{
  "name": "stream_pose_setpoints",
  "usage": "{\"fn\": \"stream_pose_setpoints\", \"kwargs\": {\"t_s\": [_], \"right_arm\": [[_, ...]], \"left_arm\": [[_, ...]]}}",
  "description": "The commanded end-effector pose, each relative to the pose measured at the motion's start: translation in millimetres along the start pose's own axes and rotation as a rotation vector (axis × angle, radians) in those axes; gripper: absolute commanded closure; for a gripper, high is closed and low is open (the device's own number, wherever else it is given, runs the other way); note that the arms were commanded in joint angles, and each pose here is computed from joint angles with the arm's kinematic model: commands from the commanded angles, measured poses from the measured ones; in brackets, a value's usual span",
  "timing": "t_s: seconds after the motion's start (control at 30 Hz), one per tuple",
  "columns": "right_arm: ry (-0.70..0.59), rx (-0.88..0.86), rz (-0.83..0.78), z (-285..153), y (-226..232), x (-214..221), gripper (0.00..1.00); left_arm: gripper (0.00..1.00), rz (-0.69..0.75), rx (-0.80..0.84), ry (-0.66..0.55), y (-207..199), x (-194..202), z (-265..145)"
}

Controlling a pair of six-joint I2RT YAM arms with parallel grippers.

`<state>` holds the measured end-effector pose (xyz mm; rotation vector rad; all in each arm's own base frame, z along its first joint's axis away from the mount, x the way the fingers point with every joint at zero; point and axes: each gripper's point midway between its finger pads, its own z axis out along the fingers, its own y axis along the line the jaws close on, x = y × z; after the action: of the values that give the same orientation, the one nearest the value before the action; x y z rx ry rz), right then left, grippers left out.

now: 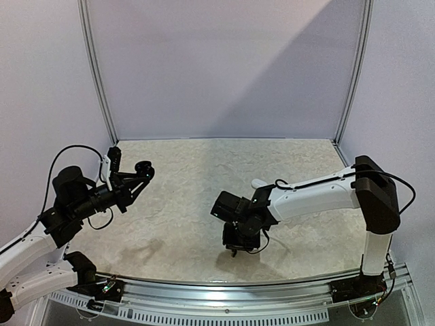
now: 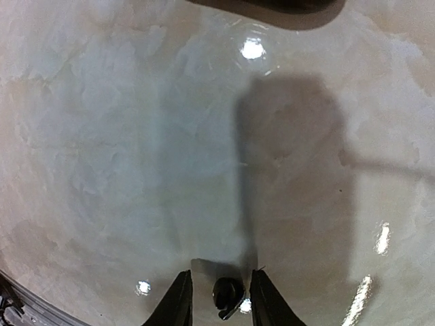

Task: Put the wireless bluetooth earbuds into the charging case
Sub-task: Pick up the left earbud from the corner of the board.

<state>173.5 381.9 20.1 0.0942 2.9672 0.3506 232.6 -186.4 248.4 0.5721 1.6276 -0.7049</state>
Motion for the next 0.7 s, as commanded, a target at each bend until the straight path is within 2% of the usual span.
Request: {"fn": "stream_pose_setpoints", "kwargs": {"t_s": [0.0, 0.3, 0.67], "right_arm": [[0.000, 0.109, -0.066, 1.7, -9.3, 2.1, 0.71], [0.007, 0.207, -0.123, -1.7, -15.8, 6.8, 0.75], [0.020, 0.164, -0.163, 5.8, -6.6, 8.7, 0.78]], "left_arm": [[1.00, 0.011, -0.012, -0.009, 3.8, 0.9, -0.9], [1.00, 0.014, -0.010, -0.011, 3.5, 0.7, -0.9], [1.00, 0.013, -0.005, -0.011, 2.5, 0.0, -1.3]]}}
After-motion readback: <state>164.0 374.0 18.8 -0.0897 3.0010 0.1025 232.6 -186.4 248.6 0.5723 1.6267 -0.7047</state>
